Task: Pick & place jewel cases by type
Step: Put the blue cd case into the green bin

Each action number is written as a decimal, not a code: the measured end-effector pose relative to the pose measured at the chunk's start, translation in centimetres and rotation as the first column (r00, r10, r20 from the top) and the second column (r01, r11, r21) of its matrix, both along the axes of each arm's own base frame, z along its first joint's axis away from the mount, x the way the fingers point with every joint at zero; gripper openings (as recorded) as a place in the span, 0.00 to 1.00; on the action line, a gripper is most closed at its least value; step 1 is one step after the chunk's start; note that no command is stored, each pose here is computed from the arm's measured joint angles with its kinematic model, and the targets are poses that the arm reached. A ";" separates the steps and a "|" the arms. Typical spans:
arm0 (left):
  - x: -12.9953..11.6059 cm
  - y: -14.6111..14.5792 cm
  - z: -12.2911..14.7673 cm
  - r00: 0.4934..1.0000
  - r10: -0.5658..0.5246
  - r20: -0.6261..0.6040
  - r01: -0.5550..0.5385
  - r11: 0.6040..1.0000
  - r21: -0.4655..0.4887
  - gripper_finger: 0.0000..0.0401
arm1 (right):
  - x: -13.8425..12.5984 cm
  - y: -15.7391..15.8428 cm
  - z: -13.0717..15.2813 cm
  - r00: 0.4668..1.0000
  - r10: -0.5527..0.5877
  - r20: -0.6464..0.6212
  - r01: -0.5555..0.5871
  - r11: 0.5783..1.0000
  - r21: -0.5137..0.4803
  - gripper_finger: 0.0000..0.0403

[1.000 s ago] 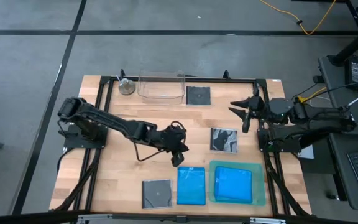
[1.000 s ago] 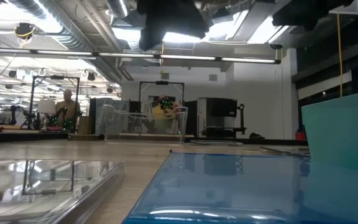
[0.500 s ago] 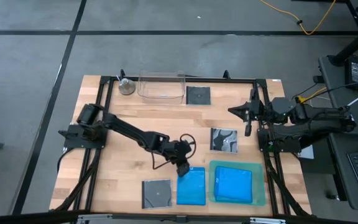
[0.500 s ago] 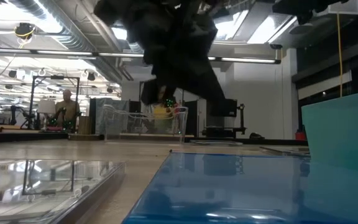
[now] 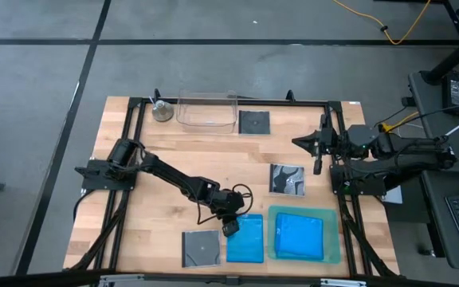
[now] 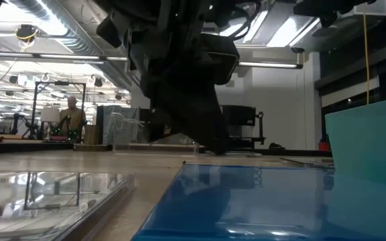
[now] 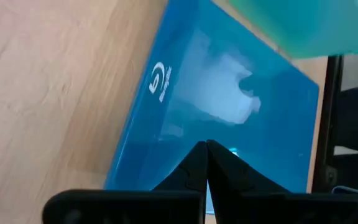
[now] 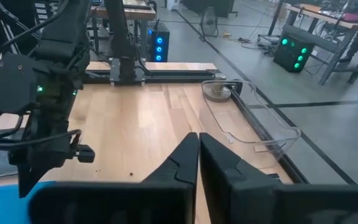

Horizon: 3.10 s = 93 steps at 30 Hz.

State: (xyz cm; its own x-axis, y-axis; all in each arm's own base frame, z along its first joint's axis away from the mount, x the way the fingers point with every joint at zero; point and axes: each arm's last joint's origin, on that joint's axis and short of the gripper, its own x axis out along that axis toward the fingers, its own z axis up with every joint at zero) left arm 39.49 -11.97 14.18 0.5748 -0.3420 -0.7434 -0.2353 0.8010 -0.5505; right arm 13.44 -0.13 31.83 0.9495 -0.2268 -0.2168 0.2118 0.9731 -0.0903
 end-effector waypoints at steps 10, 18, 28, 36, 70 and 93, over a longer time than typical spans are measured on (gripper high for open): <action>-0.1 2.0 -0.7 0.998 -0.007 -0.062 0.012 0.996 0.089 0.00 | 0.3 -0.1 0.0 1.000 -0.024 0.001 0.024 1.000 -0.011 0.06; 0.1 5.0 -0.8 0.996 0.002 -0.090 0.010 0.991 0.132 0.00 | 0.3 -0.1 0.1 1.000 -0.022 0.010 0.023 0.999 -0.032 0.06; 0.2 9.3 -1.0 0.989 0.072 -0.128 -0.049 0.983 0.178 0.00 | 0.3 -0.1 0.1 1.000 -0.023 0.010 0.023 0.999 -0.032 0.06; 0.1 12.9 -1.2 0.976 0.166 -0.143 -0.133 0.967 0.218 0.00 | 0.3 -0.1 0.1 1.000 -0.022 0.008 0.023 0.999 -0.032 0.06; -3.6 18.5 0.7 0.942 0.220 -0.253 -0.131 0.936 0.325 0.00 | 6.8 -3.9 -5.8 0.950 0.116 -0.291 0.016 0.909 0.416 0.06; -8.9 14.3 12.2 0.902 0.428 -0.061 -0.376 0.847 0.377 0.01 | 11.1 -6.5 -10.3 0.926 0.217 -0.308 0.045 0.748 0.662 0.12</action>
